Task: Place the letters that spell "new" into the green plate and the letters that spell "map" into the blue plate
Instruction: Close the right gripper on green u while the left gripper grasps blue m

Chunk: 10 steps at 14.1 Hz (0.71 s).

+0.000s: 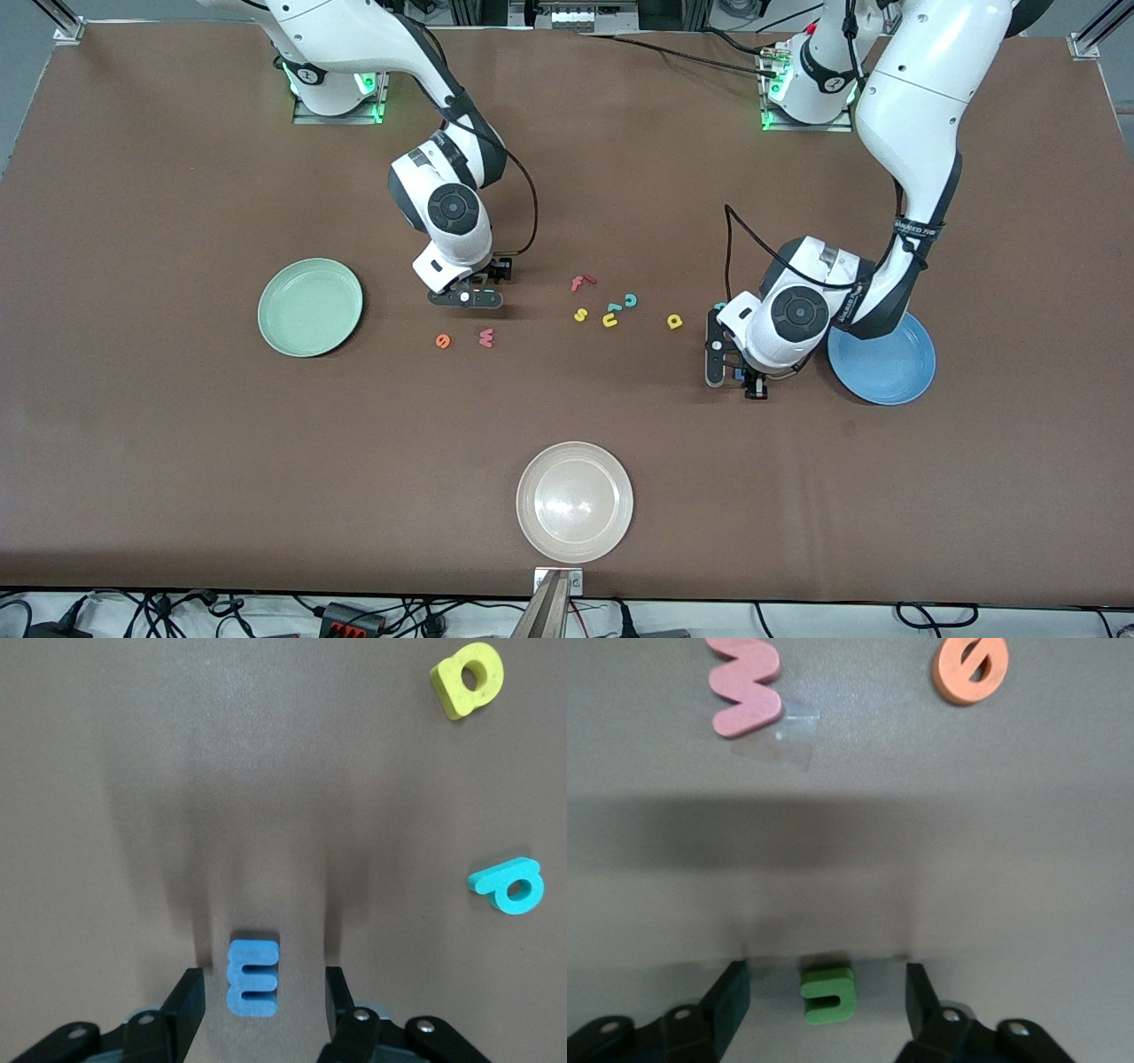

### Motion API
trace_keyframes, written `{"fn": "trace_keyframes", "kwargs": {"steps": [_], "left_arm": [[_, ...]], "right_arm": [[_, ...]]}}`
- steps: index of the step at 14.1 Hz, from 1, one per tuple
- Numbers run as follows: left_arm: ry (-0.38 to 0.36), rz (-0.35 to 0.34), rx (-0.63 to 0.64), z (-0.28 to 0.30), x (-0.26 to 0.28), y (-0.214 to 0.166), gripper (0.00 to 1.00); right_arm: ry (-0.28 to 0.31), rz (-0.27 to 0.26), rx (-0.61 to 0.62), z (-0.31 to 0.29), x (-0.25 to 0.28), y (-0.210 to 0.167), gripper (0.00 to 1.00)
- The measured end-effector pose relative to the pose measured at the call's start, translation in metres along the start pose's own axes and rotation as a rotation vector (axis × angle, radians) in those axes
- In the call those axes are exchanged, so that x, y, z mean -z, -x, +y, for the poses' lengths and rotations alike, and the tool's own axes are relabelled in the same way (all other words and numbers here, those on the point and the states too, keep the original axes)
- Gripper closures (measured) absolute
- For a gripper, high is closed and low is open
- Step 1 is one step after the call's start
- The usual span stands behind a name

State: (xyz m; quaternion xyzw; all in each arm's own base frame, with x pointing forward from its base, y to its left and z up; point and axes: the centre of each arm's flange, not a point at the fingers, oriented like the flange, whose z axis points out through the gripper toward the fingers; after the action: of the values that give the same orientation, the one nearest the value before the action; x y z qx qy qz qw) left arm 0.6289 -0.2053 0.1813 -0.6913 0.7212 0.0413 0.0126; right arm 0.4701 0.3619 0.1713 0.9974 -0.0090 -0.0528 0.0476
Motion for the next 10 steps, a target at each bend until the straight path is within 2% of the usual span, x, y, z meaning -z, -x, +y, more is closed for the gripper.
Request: {"fn": "trace_keyframes", "kwargs": {"steps": [3,5,6,7,8,9,10], "left_arm": [[-0.001,0.003,-0.002,0.0,-0.0049,-0.0006,0.39],[-0.016,-0.001,-0.012,-0.0014,-0.0058,-0.0005,0.4],[-0.016,-0.002,-0.014,-0.0013,-0.0077,-0.0003,0.46],[-0.015,-0.001,-0.014,-0.0012,-0.01,-0.0005,0.46],[-0.024,0.002,-0.014,-0.0026,-0.0091,-0.0003,0.54],[-0.027,0.003,-0.013,-0.0038,-0.008,0.0002,0.64],[-0.028,0.003,-0.012,-0.0042,-0.0076,0.0005,0.74]], "right_arm": [[-0.006,-0.005,-0.002,-0.0025,-0.0009,0.002,0.25],[-0.021,-0.015,-0.018,-0.004,-0.0001,0.0027,0.37],[-0.022,-0.016,-0.02,-0.004,-0.0001,0.0027,0.37],[-0.025,-0.018,-0.022,-0.0044,0.0002,0.0029,0.42],[-0.025,-0.018,-0.023,-0.0045,0.0001,0.0029,0.42],[-0.027,-0.019,-0.024,-0.0048,0.0003,0.0032,0.48],[-0.027,-0.019,-0.024,-0.0048,0.0004,0.0032,0.48]]}}
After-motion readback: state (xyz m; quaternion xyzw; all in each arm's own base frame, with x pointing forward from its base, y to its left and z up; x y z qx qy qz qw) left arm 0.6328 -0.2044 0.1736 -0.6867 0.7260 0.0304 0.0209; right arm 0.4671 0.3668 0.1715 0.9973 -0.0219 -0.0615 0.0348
